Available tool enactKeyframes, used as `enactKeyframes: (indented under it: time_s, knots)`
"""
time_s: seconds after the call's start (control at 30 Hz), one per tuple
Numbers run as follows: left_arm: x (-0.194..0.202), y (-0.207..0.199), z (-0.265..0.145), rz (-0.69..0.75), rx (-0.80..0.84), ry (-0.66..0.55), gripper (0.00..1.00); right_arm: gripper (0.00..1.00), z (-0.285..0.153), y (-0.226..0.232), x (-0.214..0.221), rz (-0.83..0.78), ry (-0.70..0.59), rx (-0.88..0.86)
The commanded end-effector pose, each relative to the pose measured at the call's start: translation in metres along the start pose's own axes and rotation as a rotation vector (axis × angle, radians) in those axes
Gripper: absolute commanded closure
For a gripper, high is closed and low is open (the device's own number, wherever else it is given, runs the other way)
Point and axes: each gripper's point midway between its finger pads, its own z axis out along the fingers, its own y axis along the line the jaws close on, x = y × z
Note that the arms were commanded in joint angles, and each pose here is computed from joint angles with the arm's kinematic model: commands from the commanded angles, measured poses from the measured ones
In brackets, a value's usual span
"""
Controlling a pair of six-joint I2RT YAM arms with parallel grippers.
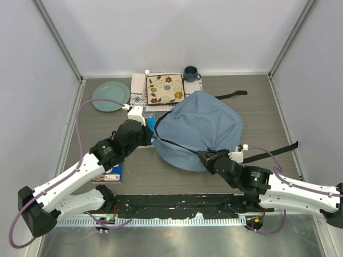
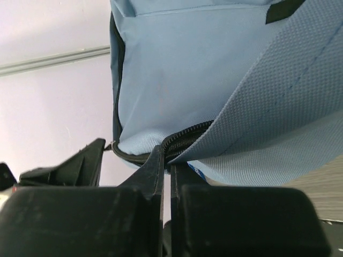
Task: Pack the student bag
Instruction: Unzip the student bag at the center of the board.
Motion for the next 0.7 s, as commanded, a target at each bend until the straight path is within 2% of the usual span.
enactKeyframes:
  time_s: [0.0, 0.1, 0.27, 0.47, 0.67]
  knots:
    - [-0.024, 0.044, 0.007, 0.068, -0.143, 0.007, 1.00, 0.99, -0.005, -0.055, -0.056, -0.241, -0.185, 0.151]
    - [-0.015, 0.035, 0.018, 0.061, -0.105, 0.045, 1.00, 0.99, -0.013, -0.048, -0.055, -0.273, -0.155, 0.123]
    - [-0.006, 0.034, 0.029, -0.046, -0.106, 0.024, 1.00, 0.99, -0.026, -0.050, -0.067, -0.470, -0.150, 0.140]
    - [-0.001, 0.001, 0.031, -0.132, 0.048, 0.071, 1.00, 0.99, -0.035, -0.029, -0.063, -0.685, -0.097, 0.073]
    - [0.005, -0.040, 0.031, -0.146, 0.218, 0.145, 1.00, 0.99, -0.035, -0.012, -0.044, -0.882, -0.018, 0.013]
